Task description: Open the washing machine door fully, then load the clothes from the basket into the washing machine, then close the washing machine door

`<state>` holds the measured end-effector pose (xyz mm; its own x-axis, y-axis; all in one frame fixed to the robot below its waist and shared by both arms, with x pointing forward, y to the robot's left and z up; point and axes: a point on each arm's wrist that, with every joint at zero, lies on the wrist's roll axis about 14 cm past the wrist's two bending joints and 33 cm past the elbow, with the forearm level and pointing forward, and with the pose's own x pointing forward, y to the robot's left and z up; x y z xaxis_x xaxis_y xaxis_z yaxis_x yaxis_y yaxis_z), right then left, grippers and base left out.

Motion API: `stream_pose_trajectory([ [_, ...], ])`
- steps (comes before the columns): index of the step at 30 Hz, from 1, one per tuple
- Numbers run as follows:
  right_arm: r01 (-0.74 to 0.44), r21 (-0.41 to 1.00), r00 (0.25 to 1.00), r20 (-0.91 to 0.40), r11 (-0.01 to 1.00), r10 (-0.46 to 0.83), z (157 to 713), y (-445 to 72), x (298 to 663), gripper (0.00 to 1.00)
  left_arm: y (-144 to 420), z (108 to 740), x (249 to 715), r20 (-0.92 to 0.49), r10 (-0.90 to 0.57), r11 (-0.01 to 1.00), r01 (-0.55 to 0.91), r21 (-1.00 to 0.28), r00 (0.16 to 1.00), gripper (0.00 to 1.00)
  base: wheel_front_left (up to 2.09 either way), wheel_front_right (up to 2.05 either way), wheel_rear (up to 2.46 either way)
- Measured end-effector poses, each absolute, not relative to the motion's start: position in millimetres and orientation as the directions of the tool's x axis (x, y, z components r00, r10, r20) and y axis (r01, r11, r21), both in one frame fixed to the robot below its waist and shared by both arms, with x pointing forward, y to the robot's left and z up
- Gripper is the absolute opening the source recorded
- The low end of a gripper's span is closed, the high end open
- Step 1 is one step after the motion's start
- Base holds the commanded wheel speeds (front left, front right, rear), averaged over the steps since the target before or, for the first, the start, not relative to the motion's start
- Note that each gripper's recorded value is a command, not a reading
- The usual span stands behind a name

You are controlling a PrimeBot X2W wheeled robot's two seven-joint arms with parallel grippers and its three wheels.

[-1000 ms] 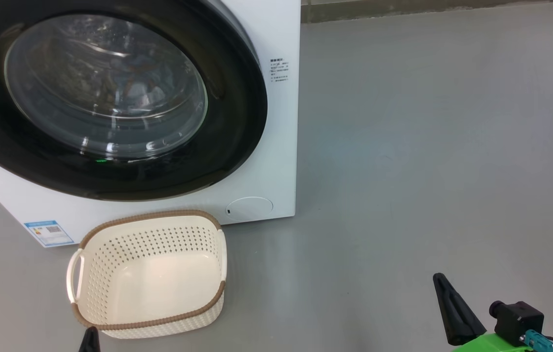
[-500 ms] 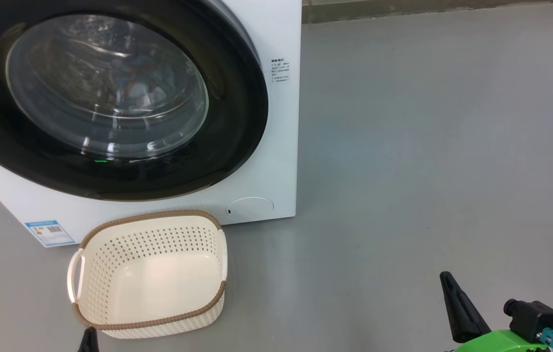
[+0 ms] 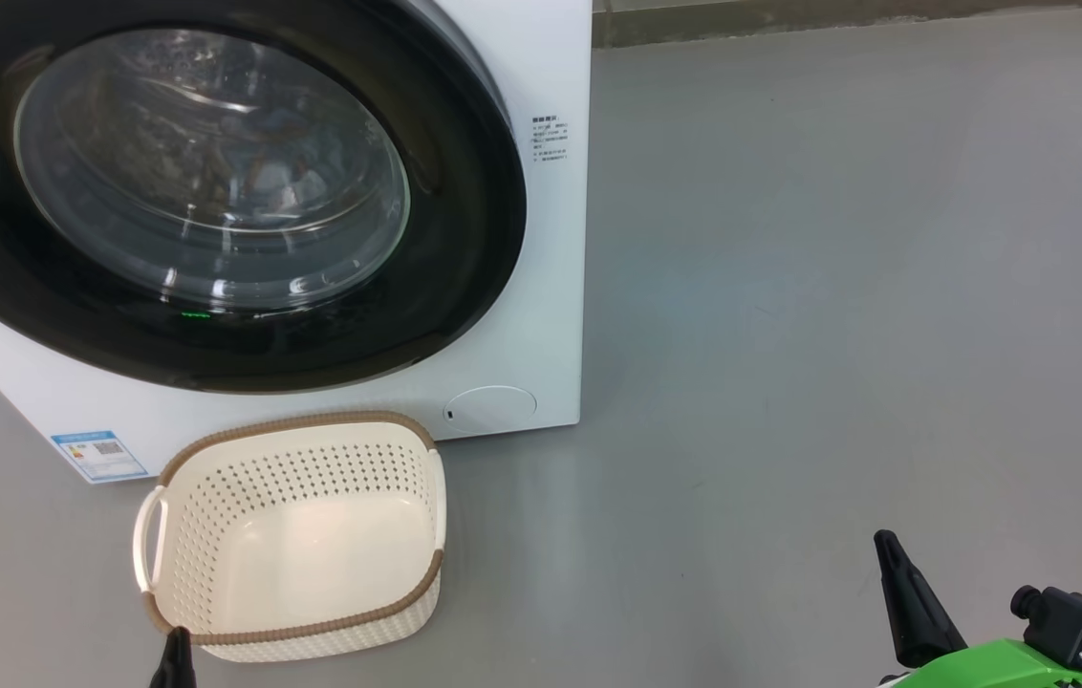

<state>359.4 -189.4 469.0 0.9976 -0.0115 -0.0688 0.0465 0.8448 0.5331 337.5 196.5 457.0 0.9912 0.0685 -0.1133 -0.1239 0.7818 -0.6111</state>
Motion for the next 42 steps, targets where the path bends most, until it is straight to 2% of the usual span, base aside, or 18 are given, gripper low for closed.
stream_pose_trajectory([
  [24, 0.096, 0.740, 0.995, -0.092, 0.666, -0.041, 470, -198, 364, 0.00, 197, 457, 346, -0.135, 0.065, 0.599, -0.147, -0.787, 0.989, 0.00, 0.00, 0.00, 0.00],
  [42, 0.114, 0.868, 0.993, -0.108, 0.484, -0.039, 469, -200, 365, 0.00, 193, 462, 356, -0.134, 0.041, 0.425, -0.138, -0.894, 0.990, 0.00, 0.00, 0.00, 0.00],
])
